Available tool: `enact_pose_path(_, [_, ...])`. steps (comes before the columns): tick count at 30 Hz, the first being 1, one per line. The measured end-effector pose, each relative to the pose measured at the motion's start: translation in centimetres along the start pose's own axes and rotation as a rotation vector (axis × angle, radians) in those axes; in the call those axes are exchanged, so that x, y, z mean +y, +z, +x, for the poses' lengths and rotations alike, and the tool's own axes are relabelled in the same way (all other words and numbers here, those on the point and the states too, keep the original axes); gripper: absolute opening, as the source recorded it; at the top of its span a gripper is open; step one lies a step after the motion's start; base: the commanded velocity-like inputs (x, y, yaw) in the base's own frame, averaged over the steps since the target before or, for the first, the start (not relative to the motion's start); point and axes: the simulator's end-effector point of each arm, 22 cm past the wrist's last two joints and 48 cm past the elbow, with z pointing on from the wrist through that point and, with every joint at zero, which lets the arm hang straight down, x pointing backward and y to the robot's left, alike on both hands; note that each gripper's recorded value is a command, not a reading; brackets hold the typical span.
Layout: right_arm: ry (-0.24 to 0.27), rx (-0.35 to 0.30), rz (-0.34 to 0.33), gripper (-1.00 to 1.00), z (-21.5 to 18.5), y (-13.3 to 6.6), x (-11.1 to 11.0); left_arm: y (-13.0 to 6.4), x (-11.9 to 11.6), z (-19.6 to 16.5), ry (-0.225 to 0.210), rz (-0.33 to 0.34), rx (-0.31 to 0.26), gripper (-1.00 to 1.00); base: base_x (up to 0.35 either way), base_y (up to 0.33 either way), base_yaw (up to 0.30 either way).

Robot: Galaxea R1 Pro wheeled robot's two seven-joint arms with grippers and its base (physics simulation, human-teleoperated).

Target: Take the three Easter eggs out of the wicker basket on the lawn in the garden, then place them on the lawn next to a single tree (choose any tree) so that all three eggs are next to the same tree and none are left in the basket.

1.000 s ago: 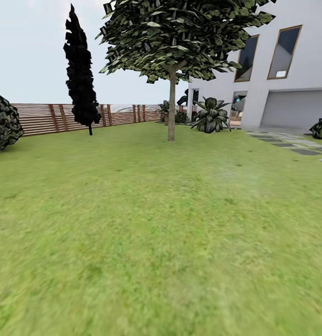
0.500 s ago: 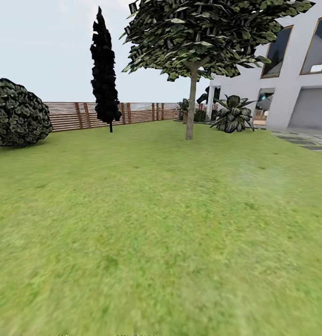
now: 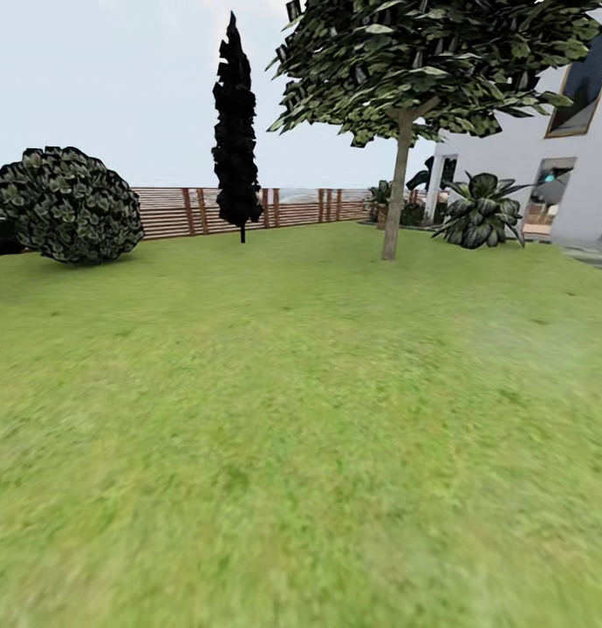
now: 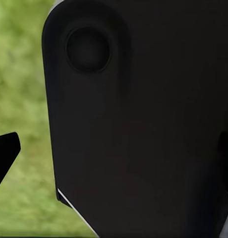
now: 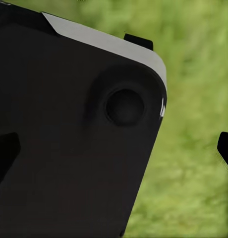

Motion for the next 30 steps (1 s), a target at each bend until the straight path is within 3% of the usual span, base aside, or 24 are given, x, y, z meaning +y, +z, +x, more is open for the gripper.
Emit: enact_pose_path(30, [-0.002,0.007,-0.005,1.0,0.48,0.07,0.2,0.0,-0.01,0.79,-0.001,0.0,0.02,1.0,0.0,0.0,0.262])
